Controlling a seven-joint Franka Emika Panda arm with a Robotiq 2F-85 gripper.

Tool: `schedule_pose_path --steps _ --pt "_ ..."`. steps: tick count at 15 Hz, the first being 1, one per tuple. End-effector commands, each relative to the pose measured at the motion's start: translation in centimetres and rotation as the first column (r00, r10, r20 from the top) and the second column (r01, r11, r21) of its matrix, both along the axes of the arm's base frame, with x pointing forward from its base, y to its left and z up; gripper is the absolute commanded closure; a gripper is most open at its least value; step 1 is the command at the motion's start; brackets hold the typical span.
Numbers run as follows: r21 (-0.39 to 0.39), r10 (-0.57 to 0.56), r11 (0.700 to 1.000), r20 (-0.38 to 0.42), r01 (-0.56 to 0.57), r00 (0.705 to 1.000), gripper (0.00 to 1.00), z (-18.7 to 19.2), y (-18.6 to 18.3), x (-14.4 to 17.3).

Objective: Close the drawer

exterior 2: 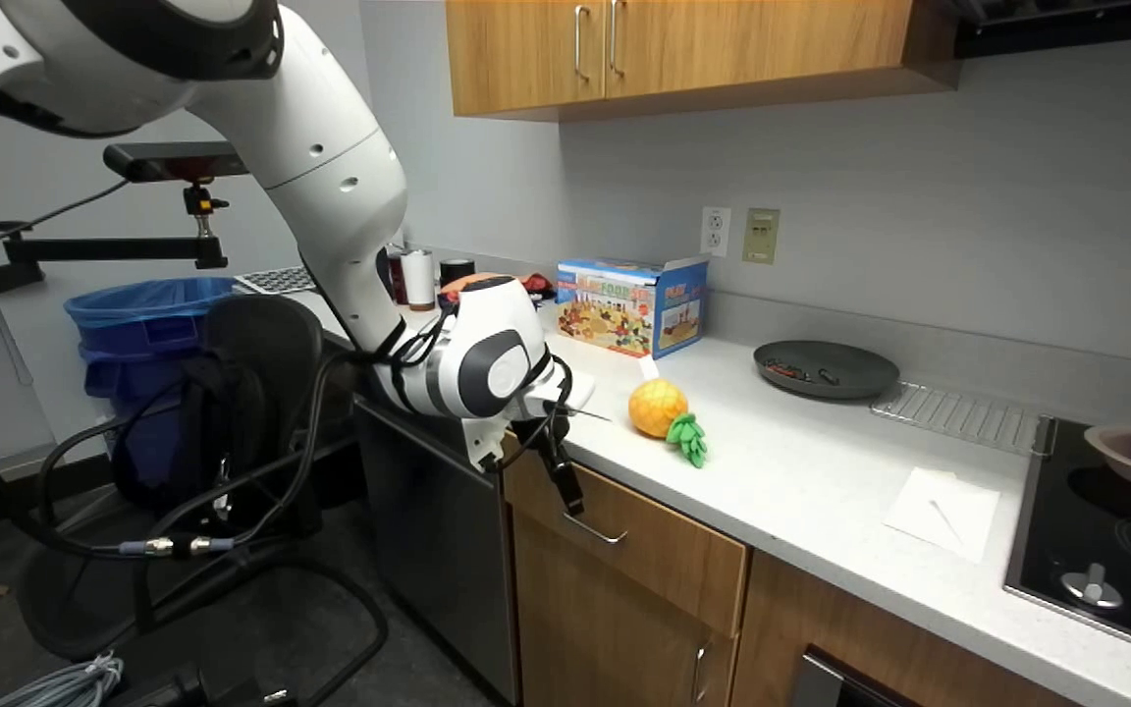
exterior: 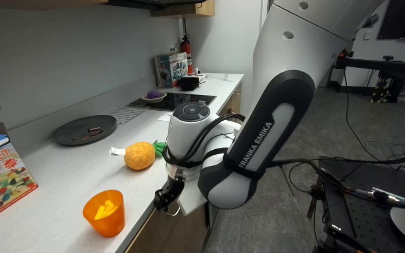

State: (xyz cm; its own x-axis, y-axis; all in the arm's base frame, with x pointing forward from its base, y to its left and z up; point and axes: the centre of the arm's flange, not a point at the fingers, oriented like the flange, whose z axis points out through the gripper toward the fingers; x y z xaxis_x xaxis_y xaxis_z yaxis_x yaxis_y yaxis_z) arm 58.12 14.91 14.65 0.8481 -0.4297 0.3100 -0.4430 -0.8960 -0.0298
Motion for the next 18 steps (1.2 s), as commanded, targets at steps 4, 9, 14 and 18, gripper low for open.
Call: schedule_pose_path --steps 4,9,14,18 --pt "-0.057 -0.03 0.998 0.087 0.035 0.996 0.0 0.6 1.2 0.9" --pt "-0.062 0.171 0.982 -0.107 -0.178 0.979 0.0 0.5 2.3 0.1" --pt "-0.083 0.23 0.964 -0.21 -0.252 0.95 0.0 -0.9 2.8 -1.4" --pt "-0.08 0.264 0.953 -0.263 -0.294 0.928 0.0 -0.7 2.5 -1.6"
